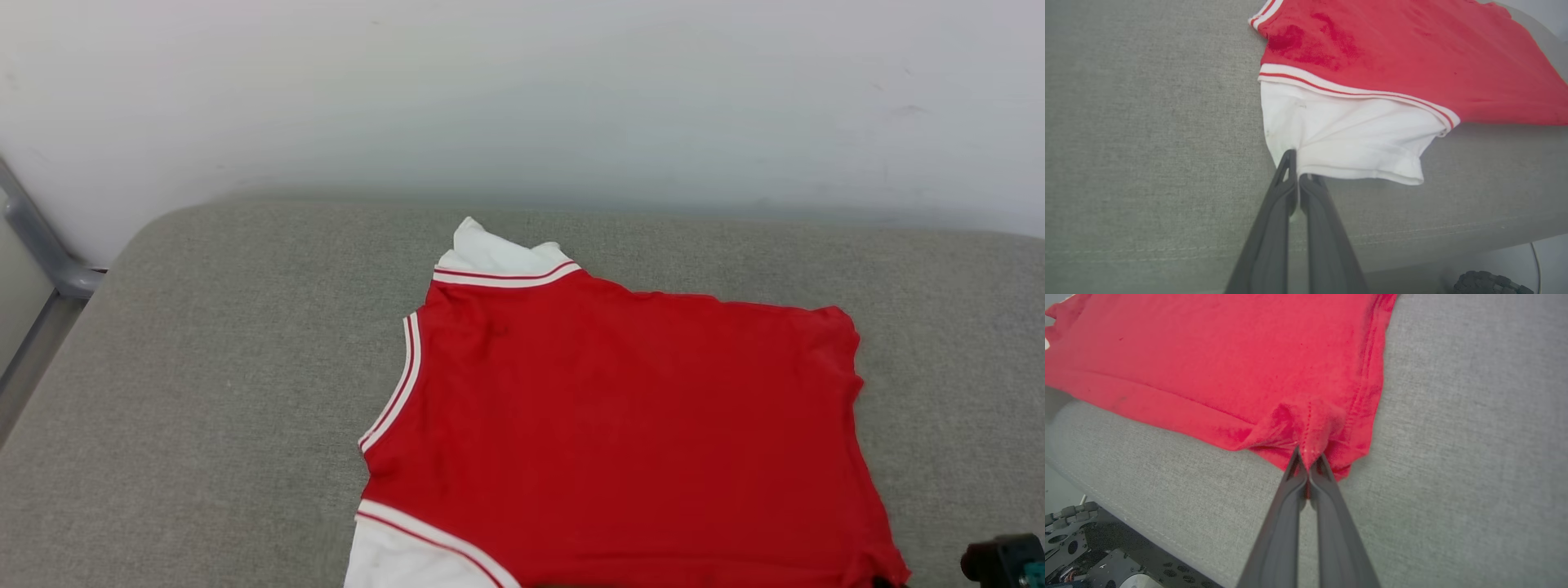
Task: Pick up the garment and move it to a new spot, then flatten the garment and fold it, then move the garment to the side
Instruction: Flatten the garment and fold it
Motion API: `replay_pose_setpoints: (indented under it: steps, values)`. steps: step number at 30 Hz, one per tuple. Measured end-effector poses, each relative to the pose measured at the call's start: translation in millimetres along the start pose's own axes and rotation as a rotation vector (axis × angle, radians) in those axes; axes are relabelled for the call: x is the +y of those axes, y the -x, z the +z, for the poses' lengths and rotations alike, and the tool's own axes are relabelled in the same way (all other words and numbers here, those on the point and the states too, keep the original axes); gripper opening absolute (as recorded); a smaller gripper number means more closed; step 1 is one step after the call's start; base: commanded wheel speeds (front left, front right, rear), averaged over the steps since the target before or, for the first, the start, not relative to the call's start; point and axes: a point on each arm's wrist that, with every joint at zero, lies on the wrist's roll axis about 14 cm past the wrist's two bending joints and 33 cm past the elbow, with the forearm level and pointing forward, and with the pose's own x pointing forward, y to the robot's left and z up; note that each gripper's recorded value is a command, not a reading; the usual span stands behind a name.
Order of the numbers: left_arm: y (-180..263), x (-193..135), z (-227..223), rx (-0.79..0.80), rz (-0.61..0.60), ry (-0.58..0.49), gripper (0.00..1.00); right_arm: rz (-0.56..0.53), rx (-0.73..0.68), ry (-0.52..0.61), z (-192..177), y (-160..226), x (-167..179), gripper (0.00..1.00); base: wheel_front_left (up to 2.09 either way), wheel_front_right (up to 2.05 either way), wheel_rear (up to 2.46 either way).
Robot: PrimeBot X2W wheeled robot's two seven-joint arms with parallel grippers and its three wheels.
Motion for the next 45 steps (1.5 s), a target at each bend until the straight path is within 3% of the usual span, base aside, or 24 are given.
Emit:
replay_pose_setpoints:
  steps: [9, 21, 30, 36, 45]
  values:
    - [7, -3, -13, 0.040, -0.001, 0.019, 0.00, -0.028, 0.016, -0.030, -4, 9, 5, 0.00, 0.00, 0.00, 0.00]
    - [-54, -22, 75, -0.120, -0.150, -0.199, 0.00, -0.032, -0.072, -0.027, 41, -12, 2, 0.00, 0.00, 0.00, 0.00]
    - [-121, -25, 119, -0.135, -0.207, -0.307, 0.00, -0.040, -0.099, -0.048, 70, -41, -14, 0.00, 0.00, 0.00, 0.00]
    - [-162, -18, 115, -0.068, -0.215, -0.333, 0.00, -0.059, -0.042, -0.054, 66, -65, -30, 0.00, 0.00, 0.00, 0.00]
    - [-197, 4, 62, 0.110, -0.192, -0.316, 0.00, -0.054, 0.063, -0.068, 43, -97, -36, 0.00, 0.00, 0.00, 0.00]
